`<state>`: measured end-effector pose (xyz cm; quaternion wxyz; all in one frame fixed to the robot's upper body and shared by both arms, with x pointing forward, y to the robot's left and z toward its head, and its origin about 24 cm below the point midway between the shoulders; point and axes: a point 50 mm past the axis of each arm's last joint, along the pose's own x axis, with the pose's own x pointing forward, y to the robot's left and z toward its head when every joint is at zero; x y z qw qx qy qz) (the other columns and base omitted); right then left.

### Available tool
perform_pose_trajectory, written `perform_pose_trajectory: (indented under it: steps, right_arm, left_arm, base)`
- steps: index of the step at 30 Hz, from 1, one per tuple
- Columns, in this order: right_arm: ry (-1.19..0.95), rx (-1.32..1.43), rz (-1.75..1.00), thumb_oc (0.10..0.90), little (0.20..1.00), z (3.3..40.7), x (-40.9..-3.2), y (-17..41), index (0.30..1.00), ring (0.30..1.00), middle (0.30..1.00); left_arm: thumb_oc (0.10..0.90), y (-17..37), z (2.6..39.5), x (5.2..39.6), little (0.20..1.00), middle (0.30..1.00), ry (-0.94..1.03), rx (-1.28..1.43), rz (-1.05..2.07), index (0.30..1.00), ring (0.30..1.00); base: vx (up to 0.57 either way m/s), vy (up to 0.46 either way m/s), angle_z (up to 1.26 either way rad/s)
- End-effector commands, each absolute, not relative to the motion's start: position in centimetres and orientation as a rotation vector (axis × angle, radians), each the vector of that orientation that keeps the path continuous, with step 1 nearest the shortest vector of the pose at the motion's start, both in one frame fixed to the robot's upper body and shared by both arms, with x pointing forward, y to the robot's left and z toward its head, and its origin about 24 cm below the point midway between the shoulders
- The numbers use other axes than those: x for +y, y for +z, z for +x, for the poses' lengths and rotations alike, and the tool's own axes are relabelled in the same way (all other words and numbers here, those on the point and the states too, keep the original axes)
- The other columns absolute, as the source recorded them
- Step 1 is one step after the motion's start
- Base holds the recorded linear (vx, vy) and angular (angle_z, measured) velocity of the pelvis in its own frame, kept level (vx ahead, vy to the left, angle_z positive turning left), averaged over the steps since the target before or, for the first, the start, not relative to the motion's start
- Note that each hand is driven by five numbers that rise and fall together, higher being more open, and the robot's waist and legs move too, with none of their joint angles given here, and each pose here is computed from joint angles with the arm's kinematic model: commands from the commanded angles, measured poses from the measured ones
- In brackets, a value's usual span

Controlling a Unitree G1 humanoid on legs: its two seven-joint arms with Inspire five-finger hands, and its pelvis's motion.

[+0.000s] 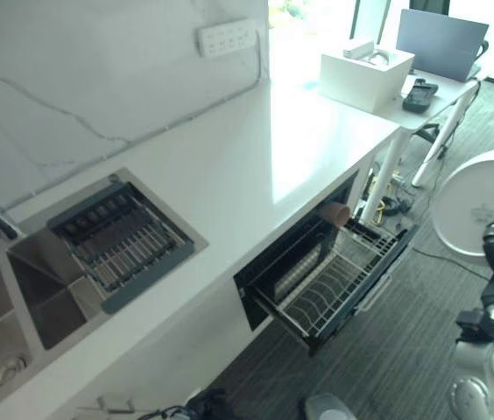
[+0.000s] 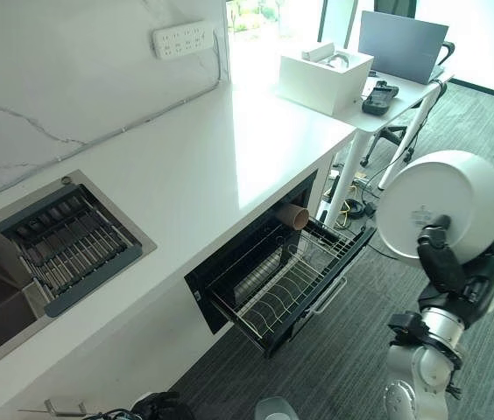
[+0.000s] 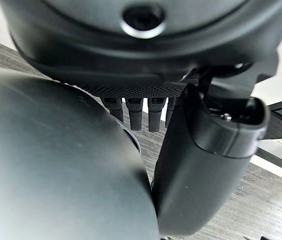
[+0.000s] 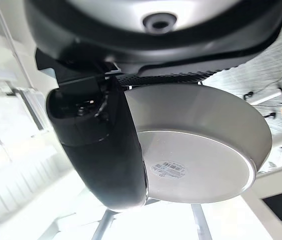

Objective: Place the dishes in the dishwasher.

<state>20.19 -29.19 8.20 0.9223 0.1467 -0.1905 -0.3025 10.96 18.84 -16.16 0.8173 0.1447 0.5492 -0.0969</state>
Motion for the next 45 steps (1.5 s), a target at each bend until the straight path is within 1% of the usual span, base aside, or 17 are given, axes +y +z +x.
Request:
perform_pose_trajectory:
  steps: [1, 13, 18, 21, 25, 28, 34, 38, 41, 45]
  right_arm:
    - [-0.495, -0.650, 0.258, 0.400, 0.300, 21.9, -28.6, 13.5, 0.300, 0.300, 0.300]
    - [-0.470, -0.407, 0.230, 0.400, 0.300, 23.3, -27.2, 9.1, 0.300, 0.300, 0.300]
    - [-0.387, -0.333, 0.168, 0.400, 0.300, 24.3, -26.2, 8.2, 0.300, 0.300, 0.300]
    - [-0.354, -0.235, 0.111, 0.400, 0.300, 24.9, -25.9, 7.0, 0.300, 0.300, 0.300]
    - [-0.423, -0.150, 0.080, 0.400, 0.300, 25.4, -26.1, 6.0, 0.300, 0.300, 0.300]
    - [-0.447, -0.079, -0.087, 0.400, 0.300, 26.1, -25.9, 5.0, 0.300, 0.300, 0.300]
    - [-0.502, -0.018, -0.202, 0.400, 0.300, 27.0, -26.3, 4.9, 0.300, 0.300, 0.300]
    - [-0.498, 0.007, -0.325, 0.400, 0.300, 27.9, -26.7, 5.1, 0.300, 0.300, 0.300]
    - [-0.528, -0.028, -0.448, 0.400, 0.300, 28.5, -27.3, 5.6, 0.300, 0.300, 0.300]
    - [-0.662, -0.111, -0.623, 0.400, 0.300, 30.4, -28.8, 8.4, 0.300, 0.300, 0.300]
  left_arm:
    - [0.800, -16.5, 8.9, 20.6, 0.900, 0.900, -0.185, 1.261, 0.349, 0.900, 0.900]
    - [0.800, -16.5, 8.5, 21.1, 0.900, 0.900, -0.164, 1.278, 0.333, 0.900, 0.900]
    - [0.800, -16.5, 8.4, 21.3, 0.900, 0.900, -0.168, 1.282, 0.340, 0.900, 0.900]
    - [0.800, -16.4, 8.4, 21.5, 0.900, 0.900, -0.163, 1.287, 0.338, 0.900, 0.900]
    - [0.800, -16.4, 8.4, 21.5, 0.900, 0.900, -0.164, 1.286, 0.340, 0.900, 0.900]
    - [0.800, -16.4, 8.4, 21.4, 0.900, 0.900, -0.168, 1.285, 0.338, 0.900, 0.900]
    - [0.800, -16.3, 8.6, 21.6, 0.900, 0.900, -0.179, 1.280, 0.349, 0.900, 0.900]
    - [0.800, -16.1, 9.1, 21.7, 0.900, 0.900, -0.197, 1.272, 0.366, 0.900, 0.900]
    - [0.800, -15.9, 9.8, 21.8, 0.900, 0.900, -0.214, 1.261, 0.379, 0.900, 0.900]
    - [0.800, -15.7, 10.7, 21.6, 0.900, 0.900, -0.233, 1.223, 0.382, 0.900, 0.900]
  base:
    - [0.03, 0.011, 0.00]
    - [0.04, 0.013, 0.08]
    - [0.04, 0.013, 0.11]
    - [0.04, 0.007, 0.12]
    - [0.02, 0.002, 0.17]
    - [0.03, 0.015, 0.05]
    - [0.01, 0.001, 0.11]
    - [0.02, -0.003, 0.07]
    - [0.00, 0.005, 0.08]
    - [-0.07, 0.019, 0.12]
